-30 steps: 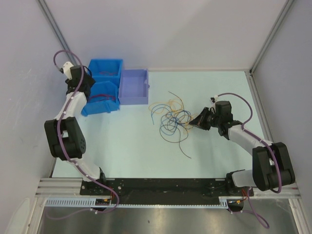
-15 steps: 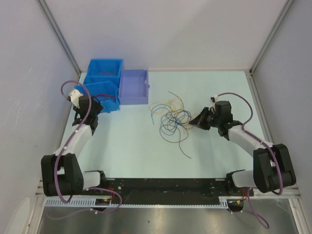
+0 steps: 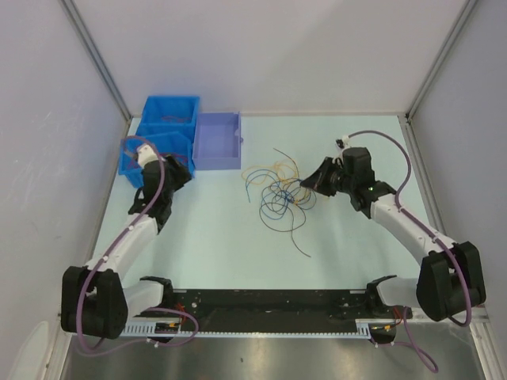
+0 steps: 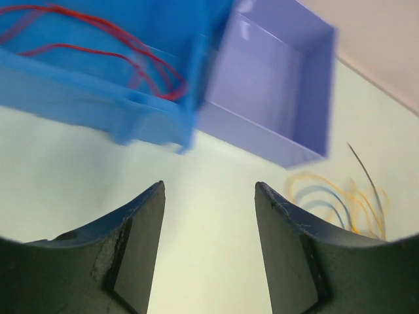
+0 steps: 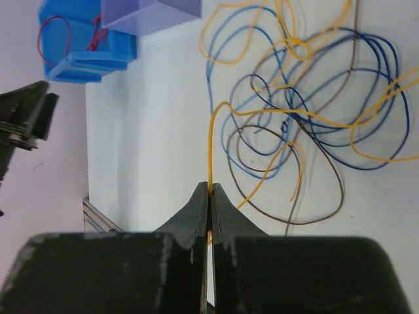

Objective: Untangle the cables

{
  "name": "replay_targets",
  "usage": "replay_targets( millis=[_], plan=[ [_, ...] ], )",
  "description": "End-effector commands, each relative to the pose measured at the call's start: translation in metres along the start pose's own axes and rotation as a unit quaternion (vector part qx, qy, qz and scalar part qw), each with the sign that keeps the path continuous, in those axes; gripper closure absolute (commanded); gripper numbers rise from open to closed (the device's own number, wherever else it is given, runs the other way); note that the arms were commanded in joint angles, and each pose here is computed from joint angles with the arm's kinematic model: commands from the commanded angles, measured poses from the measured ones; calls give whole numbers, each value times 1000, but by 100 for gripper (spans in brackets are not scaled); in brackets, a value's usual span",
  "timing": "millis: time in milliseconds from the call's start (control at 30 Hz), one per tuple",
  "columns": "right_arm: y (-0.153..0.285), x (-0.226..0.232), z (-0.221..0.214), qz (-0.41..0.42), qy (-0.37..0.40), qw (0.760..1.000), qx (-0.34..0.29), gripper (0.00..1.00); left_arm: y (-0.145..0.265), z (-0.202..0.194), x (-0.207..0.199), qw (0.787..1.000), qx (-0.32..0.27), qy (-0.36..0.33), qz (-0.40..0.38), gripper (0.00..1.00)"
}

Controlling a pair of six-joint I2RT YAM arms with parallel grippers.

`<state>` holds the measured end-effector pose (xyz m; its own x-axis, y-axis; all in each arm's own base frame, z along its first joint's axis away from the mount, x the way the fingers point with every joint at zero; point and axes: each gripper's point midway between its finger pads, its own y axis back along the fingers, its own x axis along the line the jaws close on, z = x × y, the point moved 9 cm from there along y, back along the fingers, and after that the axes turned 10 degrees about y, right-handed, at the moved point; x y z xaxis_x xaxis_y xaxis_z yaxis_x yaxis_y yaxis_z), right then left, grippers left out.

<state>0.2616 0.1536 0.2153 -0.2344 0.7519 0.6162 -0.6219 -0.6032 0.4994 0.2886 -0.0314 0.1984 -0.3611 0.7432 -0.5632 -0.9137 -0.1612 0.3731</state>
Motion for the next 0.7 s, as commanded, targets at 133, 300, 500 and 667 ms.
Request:
replay_targets(
  millis=[133,300,500,667],
  plan=[
    [76,117,96,140,67,979,-134,100,31,-12,-83,977,38,-35,-209,39],
    [121,157,124,184,105,958,-195,100,51,-9,-110,951,58,-54,-298,39],
    [104,128,102,153,60,979,-123,100,64,-4,-114,943,58,-64,-322,36],
    [54,66,47,58,-3,998,-14,100,64,-15,-117,932,87,-81,-343,35]
  ],
)
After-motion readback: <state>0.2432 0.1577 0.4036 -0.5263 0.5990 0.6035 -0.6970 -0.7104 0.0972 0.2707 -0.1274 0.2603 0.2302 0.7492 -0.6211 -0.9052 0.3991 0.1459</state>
